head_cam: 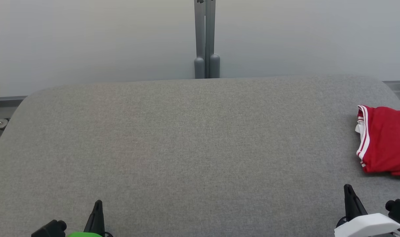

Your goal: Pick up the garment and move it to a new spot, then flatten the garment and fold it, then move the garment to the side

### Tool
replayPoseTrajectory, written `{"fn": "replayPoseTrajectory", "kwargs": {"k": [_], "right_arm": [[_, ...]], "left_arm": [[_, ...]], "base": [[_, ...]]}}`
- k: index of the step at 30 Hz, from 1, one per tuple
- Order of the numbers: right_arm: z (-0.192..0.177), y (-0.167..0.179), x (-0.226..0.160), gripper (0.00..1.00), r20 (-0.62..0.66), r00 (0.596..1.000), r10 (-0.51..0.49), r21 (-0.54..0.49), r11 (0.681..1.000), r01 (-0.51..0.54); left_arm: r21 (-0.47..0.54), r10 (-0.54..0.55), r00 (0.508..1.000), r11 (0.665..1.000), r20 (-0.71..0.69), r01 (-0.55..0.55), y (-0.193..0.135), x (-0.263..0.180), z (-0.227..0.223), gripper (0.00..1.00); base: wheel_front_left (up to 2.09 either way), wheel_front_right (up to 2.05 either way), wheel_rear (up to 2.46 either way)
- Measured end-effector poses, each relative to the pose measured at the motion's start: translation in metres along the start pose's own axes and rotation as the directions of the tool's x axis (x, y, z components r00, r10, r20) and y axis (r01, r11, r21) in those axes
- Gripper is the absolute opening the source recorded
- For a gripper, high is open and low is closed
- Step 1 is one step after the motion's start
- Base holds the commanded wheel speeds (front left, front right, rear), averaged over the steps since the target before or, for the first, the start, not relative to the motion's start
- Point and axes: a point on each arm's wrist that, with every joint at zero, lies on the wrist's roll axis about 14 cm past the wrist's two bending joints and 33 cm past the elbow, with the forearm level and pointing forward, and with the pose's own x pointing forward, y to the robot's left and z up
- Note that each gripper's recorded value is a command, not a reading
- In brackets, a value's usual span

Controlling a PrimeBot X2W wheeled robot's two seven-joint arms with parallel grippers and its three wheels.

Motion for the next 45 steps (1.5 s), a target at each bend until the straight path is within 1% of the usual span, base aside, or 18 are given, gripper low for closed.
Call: {"fn": "replayPoseTrajectory", "kwargs": {"k": [8, 16, 19, 28, 30, 45], "right_arm": [[0.003, 0.002, 0.005, 0.0, 0.001, 1.0, -0.004, 0.128, 0.992, 0.004], [0.006, 0.005, 0.009, 0.0, 0.002, 1.0, -0.004, 0.245, 0.97, 0.003], [0.007, 0.005, 0.011, 0.0, 0.003, 1.0, -0.004, 0.27, 0.963, 0.003], [0.01, 0.008, 0.015, 0.0, 0.003, 1.0, 0.002, 0.383, 0.924, -0.003], [0.012, 0.01, 0.017, 0.0, 0.008, 1.0, 0.006, 0.42, 0.908, -0.009], [0.017, 0.014, 0.023, 0.0, 0.012, 1.0, 0.02, 0.569, 0.822, -0.023]], "left_arm": [[-0.11, -0.001, 1.0, 0.994, 0.01, 0.002, -0.003, 0.006, 0.007, 0.0], [-0.208, -0.006, 1.0, 0.978, 0.021, 0.01, -0.007, 0.012, 0.015, 0.0], [-0.235, -0.006, 1.0, 0.972, 0.024, 0.011, -0.007, 0.013, 0.016, 0.0], [-0.33, -0.015, 0.999, 0.944, 0.031, 0.025, -0.012, 0.019, 0.022, 0.0], [-0.364, -0.022, 0.999, 0.931, 0.036, 0.034, -0.014, 0.021, 0.025, 0.0], [-0.495, -0.043, 0.998, 0.866, 0.051, 0.063, -0.021, 0.029, 0.035, 0.0]], "base": [[0.0, 0.0, 0.0], [0.0, 0.0, 0.0], [0.0, 0.0, 0.0], [0.0, 0.0, 0.0], [0.0, 0.0, 0.0], [0.0, 0.0, 0.0]]}}
